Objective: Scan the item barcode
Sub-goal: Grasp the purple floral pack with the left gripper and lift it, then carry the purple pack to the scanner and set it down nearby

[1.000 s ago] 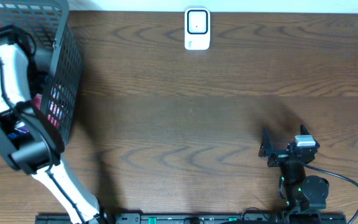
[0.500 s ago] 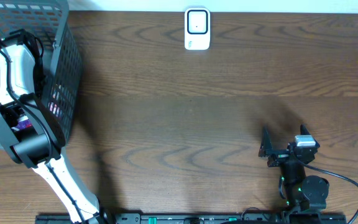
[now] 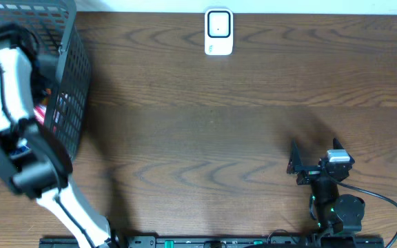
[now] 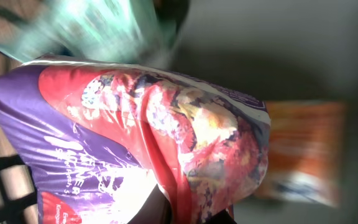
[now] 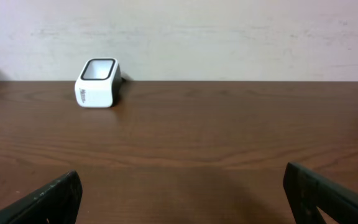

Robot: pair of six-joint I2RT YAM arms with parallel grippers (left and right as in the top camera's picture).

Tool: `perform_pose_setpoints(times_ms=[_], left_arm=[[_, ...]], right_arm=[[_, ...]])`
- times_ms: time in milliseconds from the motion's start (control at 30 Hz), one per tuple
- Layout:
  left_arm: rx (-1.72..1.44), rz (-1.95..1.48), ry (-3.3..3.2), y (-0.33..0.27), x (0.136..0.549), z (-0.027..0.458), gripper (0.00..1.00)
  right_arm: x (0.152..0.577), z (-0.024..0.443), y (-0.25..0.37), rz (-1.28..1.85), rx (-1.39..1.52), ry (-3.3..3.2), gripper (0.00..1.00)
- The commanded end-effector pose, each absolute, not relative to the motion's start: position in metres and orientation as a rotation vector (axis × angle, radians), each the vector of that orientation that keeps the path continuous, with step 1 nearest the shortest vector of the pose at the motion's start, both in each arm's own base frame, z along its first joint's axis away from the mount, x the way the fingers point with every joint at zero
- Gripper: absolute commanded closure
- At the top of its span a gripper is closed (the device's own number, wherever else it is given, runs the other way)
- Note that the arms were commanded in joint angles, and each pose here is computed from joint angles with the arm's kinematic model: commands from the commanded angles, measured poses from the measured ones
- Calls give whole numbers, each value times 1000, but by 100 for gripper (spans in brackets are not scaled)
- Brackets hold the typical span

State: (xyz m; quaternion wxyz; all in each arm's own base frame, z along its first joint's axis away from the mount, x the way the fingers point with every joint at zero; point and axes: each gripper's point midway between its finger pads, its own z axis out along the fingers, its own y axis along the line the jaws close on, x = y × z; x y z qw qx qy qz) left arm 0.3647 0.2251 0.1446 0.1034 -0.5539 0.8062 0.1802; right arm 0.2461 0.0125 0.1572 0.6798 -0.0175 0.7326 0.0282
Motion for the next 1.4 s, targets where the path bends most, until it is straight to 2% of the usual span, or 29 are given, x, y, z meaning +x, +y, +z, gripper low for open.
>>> perform_pose_setpoints(times_ms=[0,133,333,500,700,900,1167,1367], left_arm=[[-1539,455,2137,226,354,247,93],[-1452,332,1959,208,337,320,93],[-1248,50,1862,146,323,393,93],[-949,-263,1966,53,330,419,93],[-485,-414,2114,-62,348,422,93],[-181,-459,2292,-161,366,375,93],[0,-358,2593,-250,395,246,93],[130,-403,2757,-307,390,166,93]], right_arm=[[246,157,9,46,-34,1644,1],[246,157,9,46,-34,1644,1],[246,157,9,46,-34,1644,1],[246,157,9,46,-34,1644,1],[246,157,9,46,-34,1644,1],[246,157,9,46,-34,1644,1],[246,157,9,46,-34,1644,1],[246,157,9,46,-34,1644,1]])
